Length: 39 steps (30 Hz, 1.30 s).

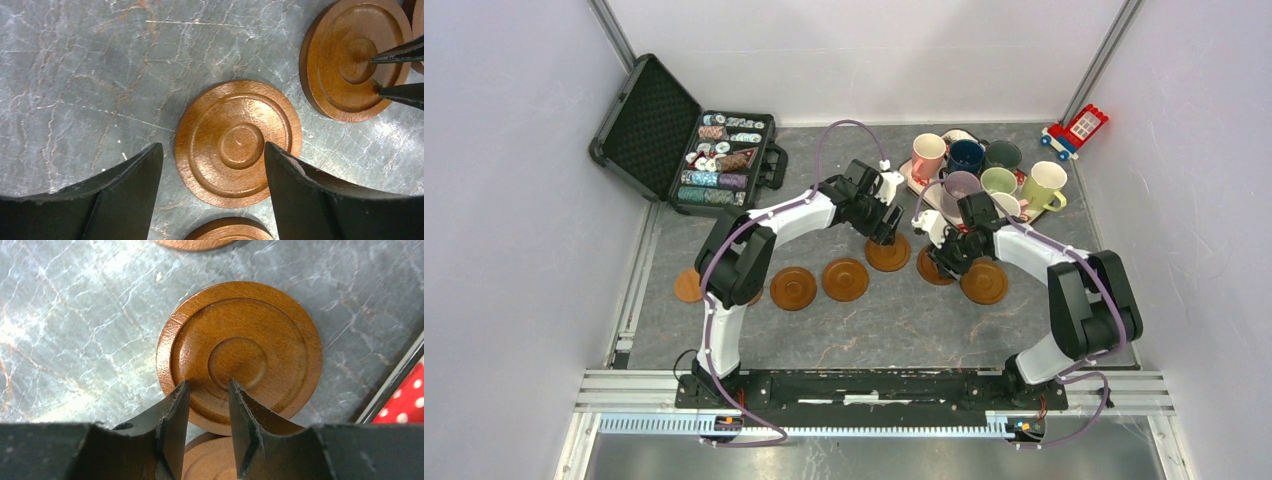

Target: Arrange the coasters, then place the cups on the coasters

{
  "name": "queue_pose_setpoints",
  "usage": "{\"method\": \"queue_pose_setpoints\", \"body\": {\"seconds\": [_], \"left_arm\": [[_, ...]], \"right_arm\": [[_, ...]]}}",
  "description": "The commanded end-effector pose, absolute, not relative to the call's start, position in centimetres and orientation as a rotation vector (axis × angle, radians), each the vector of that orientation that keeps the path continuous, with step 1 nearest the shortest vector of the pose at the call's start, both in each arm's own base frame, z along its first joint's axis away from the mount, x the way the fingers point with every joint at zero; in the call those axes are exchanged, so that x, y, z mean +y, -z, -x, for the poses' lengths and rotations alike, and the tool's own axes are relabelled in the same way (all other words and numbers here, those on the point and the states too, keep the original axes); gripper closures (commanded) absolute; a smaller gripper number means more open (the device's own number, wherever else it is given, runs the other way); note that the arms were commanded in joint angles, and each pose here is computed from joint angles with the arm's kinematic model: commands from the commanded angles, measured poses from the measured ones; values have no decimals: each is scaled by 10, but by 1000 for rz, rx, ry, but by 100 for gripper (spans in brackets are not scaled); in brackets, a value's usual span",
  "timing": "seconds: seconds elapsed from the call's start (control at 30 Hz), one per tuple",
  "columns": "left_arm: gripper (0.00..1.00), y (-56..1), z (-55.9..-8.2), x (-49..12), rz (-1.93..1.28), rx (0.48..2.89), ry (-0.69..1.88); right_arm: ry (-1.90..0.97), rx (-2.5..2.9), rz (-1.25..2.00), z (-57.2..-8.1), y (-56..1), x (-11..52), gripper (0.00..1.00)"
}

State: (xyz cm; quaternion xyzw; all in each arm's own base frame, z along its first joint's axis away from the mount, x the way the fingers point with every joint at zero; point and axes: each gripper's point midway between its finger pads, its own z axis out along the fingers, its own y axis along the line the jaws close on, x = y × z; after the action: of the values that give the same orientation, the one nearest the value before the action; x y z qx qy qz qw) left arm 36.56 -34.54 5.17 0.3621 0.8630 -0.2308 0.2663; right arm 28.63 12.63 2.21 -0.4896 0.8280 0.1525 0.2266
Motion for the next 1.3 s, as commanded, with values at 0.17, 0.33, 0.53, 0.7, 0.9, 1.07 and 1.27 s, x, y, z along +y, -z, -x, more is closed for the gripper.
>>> {"method": "queue_pose_setpoints", "body": {"seconds": [0.17,0.33,0.53,0.7,0.9,1.07,1.27], "left_arm": [[26,-35,-340,-366,-1014,2348,692],[34,-28,-321,-370,-1062,2361,713],[43,-25,-292,-378,-1135,2357,735],[47,-21,-268,-383,-1194,2359,752],[50,-20,-242,-392,-1256,2351,783],[52,-21,-214,-398,-1327,2333,849],[53,-20,-198,-399,-1331,2346,876]], "right_arm": [[-383,2389,1461,-225,-5,92,61],[-361,2412,1455,-218,-6,80,62],[-355,2421,1446,-217,-7,70,62],[-356,2430,1448,-211,-7,66,62],[-355,2436,1414,-215,-10,65,62],[-368,2433,1399,-219,-13,66,62],[-400,2425,1408,-216,-13,68,62]]}}
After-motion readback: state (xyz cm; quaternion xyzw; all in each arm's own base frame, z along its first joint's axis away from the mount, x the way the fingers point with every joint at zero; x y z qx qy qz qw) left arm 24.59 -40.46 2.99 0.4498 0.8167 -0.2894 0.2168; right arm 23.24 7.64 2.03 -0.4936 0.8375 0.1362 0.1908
